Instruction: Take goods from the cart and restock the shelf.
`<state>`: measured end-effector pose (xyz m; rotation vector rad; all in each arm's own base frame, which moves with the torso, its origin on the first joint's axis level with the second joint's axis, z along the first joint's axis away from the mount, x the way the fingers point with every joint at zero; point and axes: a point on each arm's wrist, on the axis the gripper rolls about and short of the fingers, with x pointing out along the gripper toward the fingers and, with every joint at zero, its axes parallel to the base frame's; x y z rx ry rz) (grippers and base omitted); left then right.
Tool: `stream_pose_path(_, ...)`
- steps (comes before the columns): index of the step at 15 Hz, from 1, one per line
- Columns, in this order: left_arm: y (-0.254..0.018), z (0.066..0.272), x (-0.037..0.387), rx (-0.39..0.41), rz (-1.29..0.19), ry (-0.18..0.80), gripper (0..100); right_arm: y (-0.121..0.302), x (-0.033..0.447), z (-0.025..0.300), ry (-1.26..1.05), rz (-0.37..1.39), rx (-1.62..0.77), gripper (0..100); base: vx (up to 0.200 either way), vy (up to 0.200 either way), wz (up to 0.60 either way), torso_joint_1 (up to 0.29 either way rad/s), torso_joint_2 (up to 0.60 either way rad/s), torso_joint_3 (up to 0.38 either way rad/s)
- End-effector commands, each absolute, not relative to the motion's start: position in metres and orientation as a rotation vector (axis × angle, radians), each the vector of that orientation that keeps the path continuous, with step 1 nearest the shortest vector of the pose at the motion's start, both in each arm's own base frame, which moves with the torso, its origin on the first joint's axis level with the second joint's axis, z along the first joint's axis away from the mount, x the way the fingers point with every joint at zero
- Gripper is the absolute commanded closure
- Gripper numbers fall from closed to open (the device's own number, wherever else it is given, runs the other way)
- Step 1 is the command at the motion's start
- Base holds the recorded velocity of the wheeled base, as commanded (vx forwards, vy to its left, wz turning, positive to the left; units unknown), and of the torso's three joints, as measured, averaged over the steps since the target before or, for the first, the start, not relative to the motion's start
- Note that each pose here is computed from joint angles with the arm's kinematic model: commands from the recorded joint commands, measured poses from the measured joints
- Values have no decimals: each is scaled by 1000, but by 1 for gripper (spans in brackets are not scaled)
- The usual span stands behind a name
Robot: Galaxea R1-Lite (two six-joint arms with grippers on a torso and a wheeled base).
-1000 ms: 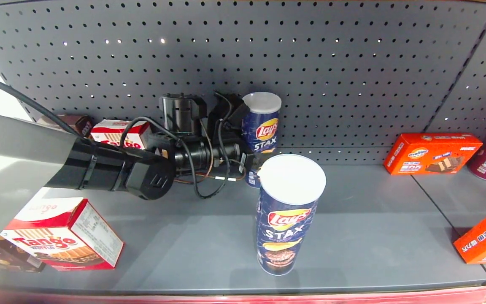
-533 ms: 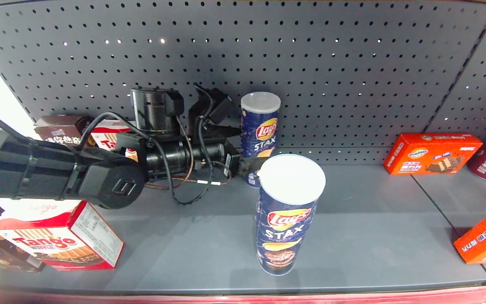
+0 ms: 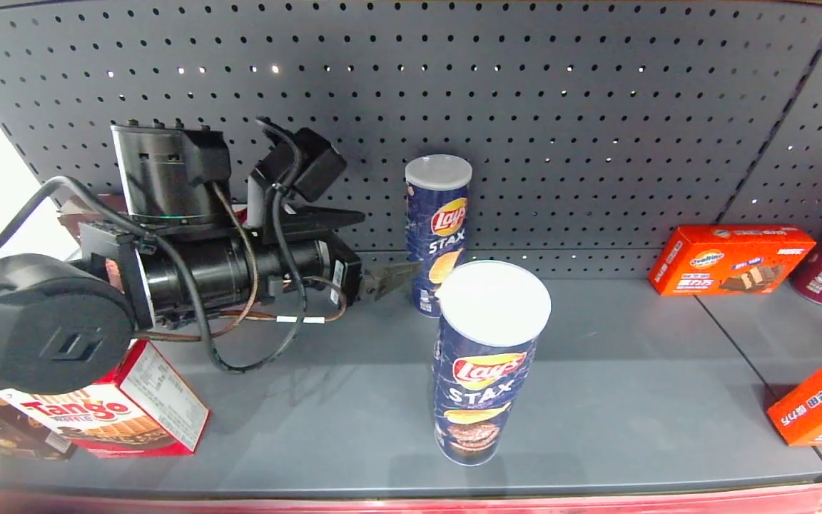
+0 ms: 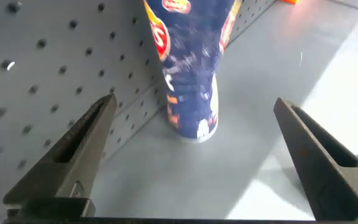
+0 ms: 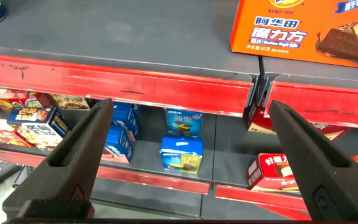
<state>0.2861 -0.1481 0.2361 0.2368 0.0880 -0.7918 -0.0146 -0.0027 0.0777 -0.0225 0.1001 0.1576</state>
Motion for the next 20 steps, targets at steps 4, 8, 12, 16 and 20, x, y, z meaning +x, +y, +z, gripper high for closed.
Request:
stream_pose_path(4,-141,235,283,370,-582,116,0,-3,-14,78,101,159,-23,0,0,0,0,0,0,0)
stream_pose_path(8,-150,223,296,437,-553,139,0,-3,-14,78,101,159,-23,0,0,0,0,0,0,0)
stream_pose_path(12,-158,222,309,433,-552,133,0,-3,-14,78,101,159,-23,0,0,0,0,0,0,0)
stream_pose_path(16,-164,224,322,429,-547,115,0,-3,-14,78,101,159,-23,0,0,0,0,0,0,0)
stream_pose_path(20,-169,222,333,429,-545,113,0,-3,-14,78,101,159,-23,0,0,0,0,0,0,0)
